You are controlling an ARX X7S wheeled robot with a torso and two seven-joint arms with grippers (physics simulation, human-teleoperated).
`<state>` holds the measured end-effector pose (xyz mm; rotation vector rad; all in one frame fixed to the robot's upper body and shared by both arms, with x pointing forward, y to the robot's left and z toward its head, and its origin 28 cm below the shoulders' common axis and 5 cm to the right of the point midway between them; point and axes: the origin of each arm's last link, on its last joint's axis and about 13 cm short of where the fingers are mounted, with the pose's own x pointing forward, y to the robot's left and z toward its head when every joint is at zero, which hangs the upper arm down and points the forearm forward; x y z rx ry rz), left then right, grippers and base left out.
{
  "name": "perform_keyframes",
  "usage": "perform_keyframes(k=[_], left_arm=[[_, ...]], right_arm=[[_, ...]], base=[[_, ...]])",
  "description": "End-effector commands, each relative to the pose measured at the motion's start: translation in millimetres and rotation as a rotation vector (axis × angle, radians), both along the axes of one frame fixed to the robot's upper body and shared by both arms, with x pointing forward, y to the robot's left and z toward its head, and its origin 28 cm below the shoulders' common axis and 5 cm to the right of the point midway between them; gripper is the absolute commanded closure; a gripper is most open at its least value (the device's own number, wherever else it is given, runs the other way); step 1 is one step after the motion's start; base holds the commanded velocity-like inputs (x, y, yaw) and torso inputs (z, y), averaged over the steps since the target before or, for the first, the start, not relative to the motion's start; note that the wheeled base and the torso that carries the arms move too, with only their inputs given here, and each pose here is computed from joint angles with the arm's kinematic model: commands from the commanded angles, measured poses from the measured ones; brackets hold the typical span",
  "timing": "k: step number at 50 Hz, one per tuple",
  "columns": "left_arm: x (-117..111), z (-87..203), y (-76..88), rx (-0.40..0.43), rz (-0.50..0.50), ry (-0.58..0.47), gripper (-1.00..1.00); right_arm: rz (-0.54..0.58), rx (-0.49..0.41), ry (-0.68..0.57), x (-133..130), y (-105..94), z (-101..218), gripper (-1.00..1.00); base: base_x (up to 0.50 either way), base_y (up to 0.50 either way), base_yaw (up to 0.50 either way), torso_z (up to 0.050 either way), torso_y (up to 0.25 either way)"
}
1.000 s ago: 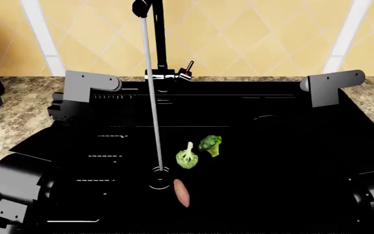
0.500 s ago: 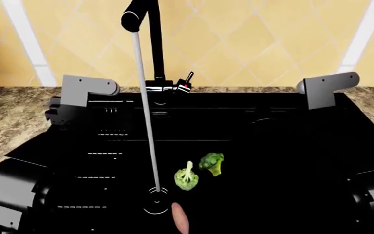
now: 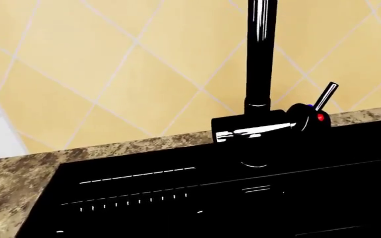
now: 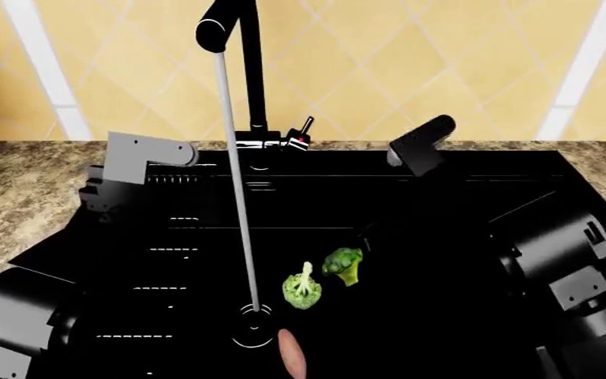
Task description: Pick the sweet potatos and broccolis from the sink and place them in one bowl. Place the broccoli in the other bowl. Then turn off the sink faucet.
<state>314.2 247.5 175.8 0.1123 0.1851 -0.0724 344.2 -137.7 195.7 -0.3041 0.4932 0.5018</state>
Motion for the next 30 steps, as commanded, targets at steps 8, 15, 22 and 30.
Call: perform_keyframes(k=[8, 15, 22, 30], left_arm=[[-11, 3, 4.9, -0.042, 0.014, -0.007, -1.0], [-26, 25, 8.5, -0.037, 0.019, -0.081, -1.0], [-32, 37, 8.1, -0.028, 0.016, -0.109, -1.0], [-38, 47, 13.2, 0.002, 0.021, -0.128, -1.0]], right_arm=[[0.225, -0.281, 0.237, 50, 10.2, 13, -1.0], [0.258, -0.344, 0.23, 66, 14.5, 12, -1.0], [0.33, -0.368, 0.246, 77, 25.0, 2, -1.0], [0.387, -0.388, 0.279, 79, 29.8, -7, -1.0]], base=[[0.0, 0.0, 0.0, 0.0, 0.0], [0.0, 0.0, 0.0, 0.0, 0.0], [0.0, 0.0, 0.0, 0.0, 0.0], [0.0, 0.0, 0.0, 0.0, 0.0]])
